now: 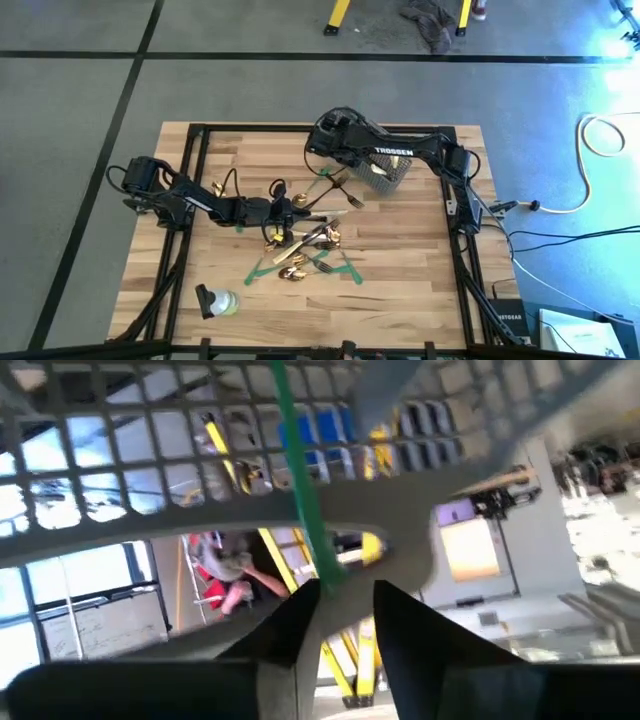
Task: Sort silverware
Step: Put the black fork into the gray organizer
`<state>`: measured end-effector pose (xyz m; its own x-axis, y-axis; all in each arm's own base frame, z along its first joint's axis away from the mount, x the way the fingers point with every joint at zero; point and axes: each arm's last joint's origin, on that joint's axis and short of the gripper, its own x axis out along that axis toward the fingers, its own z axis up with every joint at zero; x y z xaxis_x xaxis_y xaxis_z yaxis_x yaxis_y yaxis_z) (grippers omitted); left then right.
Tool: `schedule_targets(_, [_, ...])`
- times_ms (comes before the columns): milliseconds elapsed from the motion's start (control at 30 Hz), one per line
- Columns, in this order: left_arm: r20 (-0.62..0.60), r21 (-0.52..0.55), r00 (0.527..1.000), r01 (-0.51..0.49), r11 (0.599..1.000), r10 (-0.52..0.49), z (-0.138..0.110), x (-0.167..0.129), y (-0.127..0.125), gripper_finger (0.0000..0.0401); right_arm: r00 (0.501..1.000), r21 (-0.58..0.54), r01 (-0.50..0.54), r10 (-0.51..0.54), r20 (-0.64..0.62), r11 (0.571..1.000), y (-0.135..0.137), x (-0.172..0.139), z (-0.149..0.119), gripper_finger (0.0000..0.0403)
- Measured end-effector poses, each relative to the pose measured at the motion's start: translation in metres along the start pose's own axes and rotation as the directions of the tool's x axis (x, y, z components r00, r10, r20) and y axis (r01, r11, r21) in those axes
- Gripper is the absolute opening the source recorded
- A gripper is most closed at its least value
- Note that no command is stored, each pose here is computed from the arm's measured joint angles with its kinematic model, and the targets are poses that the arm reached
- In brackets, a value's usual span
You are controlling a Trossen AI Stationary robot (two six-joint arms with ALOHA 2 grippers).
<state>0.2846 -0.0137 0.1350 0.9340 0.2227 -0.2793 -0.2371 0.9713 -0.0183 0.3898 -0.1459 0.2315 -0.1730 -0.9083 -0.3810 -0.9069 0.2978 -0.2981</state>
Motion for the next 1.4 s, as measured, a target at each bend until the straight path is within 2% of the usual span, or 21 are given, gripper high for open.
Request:
schedule_targets(233, [-0.006,0.003,1.0,-0.001,1.0,0.001,-0.001,0.0,0.0,0.0005,0.997,-0.06,0.074,-0.071,0.038,0.995,0.005,-0.042,0.014,0.0072])
schedule_targets(400, [-0.073,0.025,0.997,-0.008,1.0,0.01,-0.007,0.0,0.001,0.0005,0.992,-0.028,0.12,-0.119,0.044,0.992,0.01,-0.066,0.018,0.0072])
schedule_targets(567, [-0.094,0.044,0.996,-0.001,0.999,0.005,-0.006,-0.002,0.002,0.0005,0.979,0.153,0.195,-0.201,0.025,0.969,0.016,-0.098,-0.005,0.0072])
schedule_targets(667, [-0.106,0.082,0.994,0.008,0.997,0.001,-0.007,-0.003,0.002,0.0005,0.972,0.294,0.228,-0.237,-0.005,0.928,0.023,-0.114,-0.029,0.0072])
schedule_targets(800, [-0.158,0.099,0.987,-0.003,0.995,0.019,-0.012,-0.003,0.004,0.0005,0.966,0.474,0.235,-0.259,-0.014,0.849,0.041,-0.132,-0.059,0.0072])
schedule_targets(933, [-0.231,0.117,0.972,-0.01,0.993,0.038,-0.019,-0.004,0.006,0.0005,0.965,0.603,0.152,-0.251,0.082,0.783,0.064,-0.151,-0.069,0.0072])
schedule_targets(1067, [-0.265,0.128,0.964,0.002,0.992,0.032,-0.023,-0.006,0.003,0.0005,0.956,0.668,0.04,-0.222,0.19,0.743,0.087,-0.174,-0.066,0.0072])
schedule_targets(1133, [-0.259,0.122,0.966,0.006,0.992,0.026,-0.023,-0.006,0.002,0.0005,0.942,0.711,-0.028,-0.219,0.254,0.702,0.094,-0.187,-0.061,0.0072])
schedule_targets(1267, [-0.262,0.125,0.965,0.017,0.992,0.016,-0.023,-0.007,-0.001,0.0005,0.903,0.74,-0.144,-0.219,0.37,0.657,0.108,-0.211,-0.051,0.0072])
schedule_targets(1400, [-0.299,0.142,0.954,0.021,0.99,0.022,-0.027,-0.009,-0.002,0.0005,0.876,0.764,-0.189,-0.245,0.415,0.616,0.12,-0.229,-0.046,0.0072])
